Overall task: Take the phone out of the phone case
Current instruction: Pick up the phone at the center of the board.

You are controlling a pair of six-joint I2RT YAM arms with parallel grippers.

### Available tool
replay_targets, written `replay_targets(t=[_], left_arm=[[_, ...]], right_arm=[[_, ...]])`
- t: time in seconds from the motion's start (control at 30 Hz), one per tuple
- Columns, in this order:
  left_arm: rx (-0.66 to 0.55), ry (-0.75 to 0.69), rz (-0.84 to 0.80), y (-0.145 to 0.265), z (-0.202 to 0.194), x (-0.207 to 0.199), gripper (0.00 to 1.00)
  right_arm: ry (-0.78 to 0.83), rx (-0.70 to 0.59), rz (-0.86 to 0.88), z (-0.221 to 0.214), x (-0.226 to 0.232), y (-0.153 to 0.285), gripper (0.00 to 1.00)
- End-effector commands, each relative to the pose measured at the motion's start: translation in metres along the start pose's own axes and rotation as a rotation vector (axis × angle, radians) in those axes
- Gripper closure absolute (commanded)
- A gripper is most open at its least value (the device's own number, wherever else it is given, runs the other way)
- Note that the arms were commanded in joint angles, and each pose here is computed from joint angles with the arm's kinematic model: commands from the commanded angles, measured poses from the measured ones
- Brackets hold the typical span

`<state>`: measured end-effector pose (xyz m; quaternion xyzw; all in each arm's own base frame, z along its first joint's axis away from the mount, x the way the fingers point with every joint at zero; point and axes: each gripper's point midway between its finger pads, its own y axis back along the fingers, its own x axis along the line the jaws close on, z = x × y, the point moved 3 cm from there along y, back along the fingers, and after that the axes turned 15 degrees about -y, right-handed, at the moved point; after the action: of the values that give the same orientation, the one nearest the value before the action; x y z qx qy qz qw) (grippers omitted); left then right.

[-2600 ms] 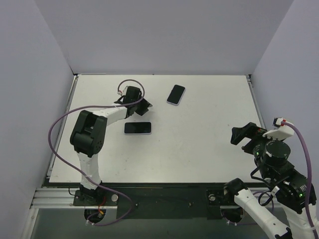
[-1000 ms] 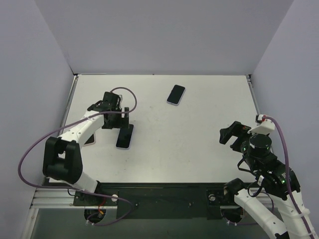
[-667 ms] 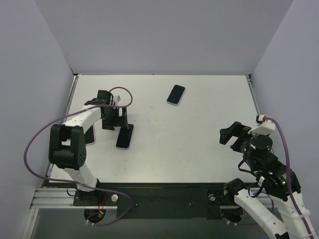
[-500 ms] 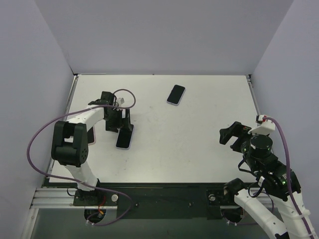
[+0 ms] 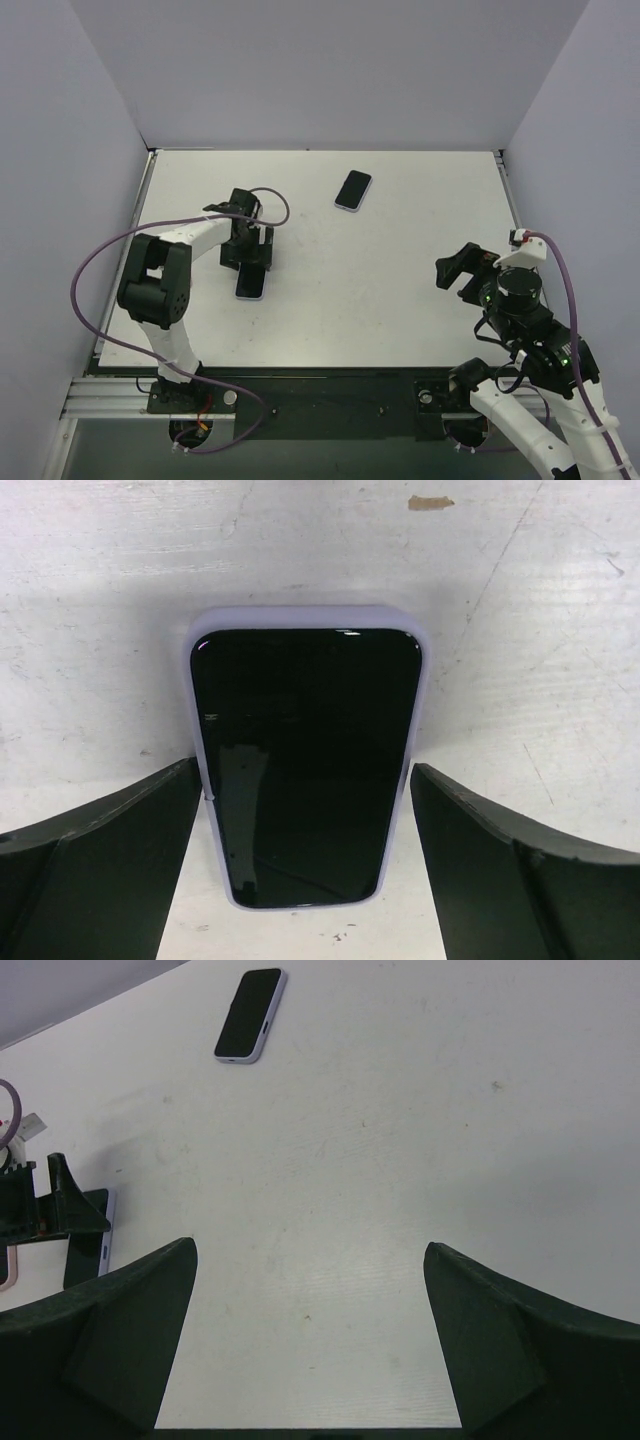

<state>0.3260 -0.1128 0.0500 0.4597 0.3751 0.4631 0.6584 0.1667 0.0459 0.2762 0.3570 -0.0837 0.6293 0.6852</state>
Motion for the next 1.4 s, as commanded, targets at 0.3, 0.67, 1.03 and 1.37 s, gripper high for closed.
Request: replay_targets(t=[0.3, 0.67, 1.03, 1.37], left_arm=[[0.108, -0.041, 0.298, -0.023, -0.006, 0.003, 0.19], [0.037, -0.068, 0.208, -0.008, 0.001, -0.011, 1.00], [-0.187, 0.262, -0.052, 0.042, 0.002, -0.055, 1.00], [-0.369, 0.635, -0.375, 0.084, -0.033, -0.090, 1.00]], right_arm=[[-0.061, 0.064, -0.031, -0.015, 0.006, -0.018, 0.13], [-0.005, 0.251, -0.072, -0.073, 0.017, -0.047, 0.04], [0.046, 0.369, 0.117, -0.156, 0.068, -0.066, 0.07], [0.253, 0.353, 0.355, -0.230, 0.150, -0.060, 0.10]])
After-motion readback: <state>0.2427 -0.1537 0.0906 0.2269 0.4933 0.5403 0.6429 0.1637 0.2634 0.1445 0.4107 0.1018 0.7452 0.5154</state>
